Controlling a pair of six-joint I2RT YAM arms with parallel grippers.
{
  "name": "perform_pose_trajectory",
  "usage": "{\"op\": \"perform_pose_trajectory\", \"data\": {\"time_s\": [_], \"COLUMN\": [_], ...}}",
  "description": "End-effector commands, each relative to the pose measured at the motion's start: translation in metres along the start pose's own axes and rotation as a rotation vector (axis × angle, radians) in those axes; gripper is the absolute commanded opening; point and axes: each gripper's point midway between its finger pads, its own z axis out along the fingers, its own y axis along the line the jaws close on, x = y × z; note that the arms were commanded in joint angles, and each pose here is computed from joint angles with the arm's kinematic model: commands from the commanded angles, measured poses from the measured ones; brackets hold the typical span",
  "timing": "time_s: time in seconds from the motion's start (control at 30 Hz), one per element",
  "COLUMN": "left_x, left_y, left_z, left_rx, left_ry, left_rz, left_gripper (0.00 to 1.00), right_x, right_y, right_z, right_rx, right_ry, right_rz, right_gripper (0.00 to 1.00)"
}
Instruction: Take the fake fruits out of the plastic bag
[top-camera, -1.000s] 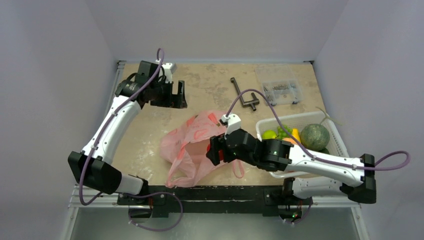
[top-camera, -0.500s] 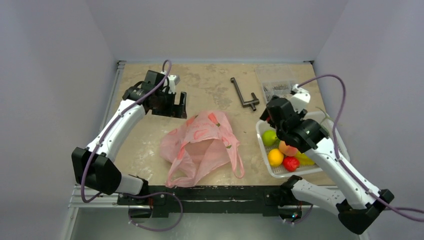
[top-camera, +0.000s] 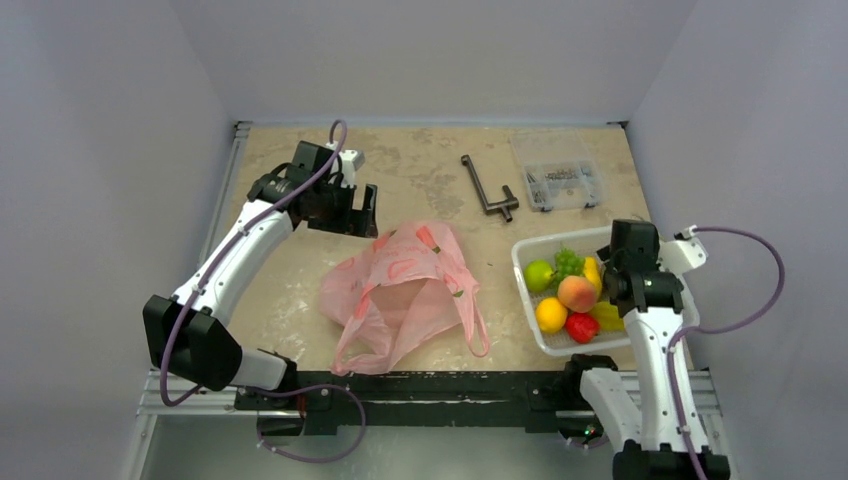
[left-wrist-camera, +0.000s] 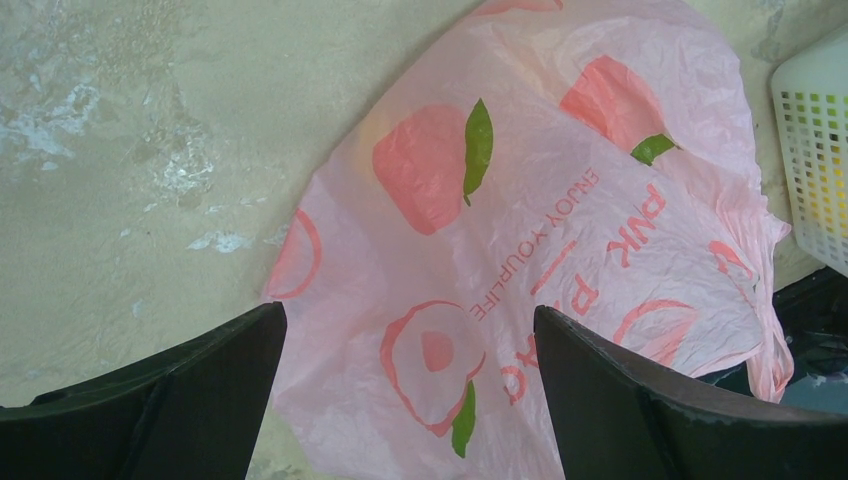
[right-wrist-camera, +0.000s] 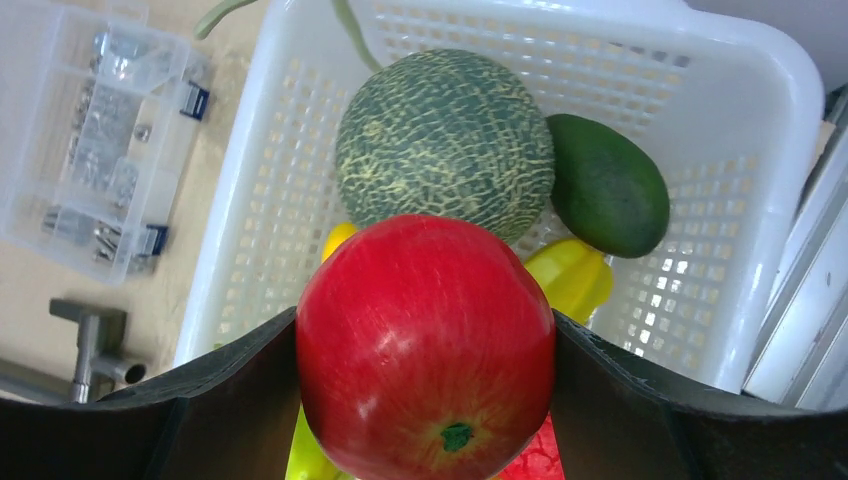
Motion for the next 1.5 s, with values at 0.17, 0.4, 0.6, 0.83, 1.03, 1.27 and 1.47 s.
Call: {"op": "perform_pose_trajectory", "data": {"time_s": [0.17,0.4,0.6,0.83,1.03,1.27,1.47], "left_x": [-0.008,-0.008,-0.009,-0.007,-0.003,0.008,0.017], "left_y": [-0.006,-0.007,-0.008,-0.009,-0.005,-0.002,0.007], "left_z": [-0.008,-0.009,-0.009,-0.005,0.006,0.025,0.044], "left_rx": [0.022,0.027,0.030,0.041,0.029,0.022,-0.007], "left_ry": [-0.052,-0.054,-0.055,-0.042,0.006,0.086,0.157], "left_rz": [0.044,0.045,0.045,0.042,0.026,0.020,0.014], "left_gripper": [0.95,0.95,0.95,0.95,0.94,0.93,0.86], "right_x": [0.025,0.034,0.022,-0.003,0.027,0.124,0.189], "right_y": [-0.016,-0.013,-0.017,0.044,0.098,0.156,0.173], "right_z": [0.004,0.004,-0.007,-0.042,-0.074,-0.151,-0.251], "right_rx": [0.018,-0.013,-0.007,-0.411,-0.741,-1.039,-1.381], "right_ry": [0.077,0.115,0.098,0.063,0.185,0.339,0.296], "right_rz": [0.144,0.140,0.076,-0.079,-0.276,-0.516,-0.764], "right_gripper": [0.29,0.74,0.99,0.99,0.99,0.99,0.99]}}
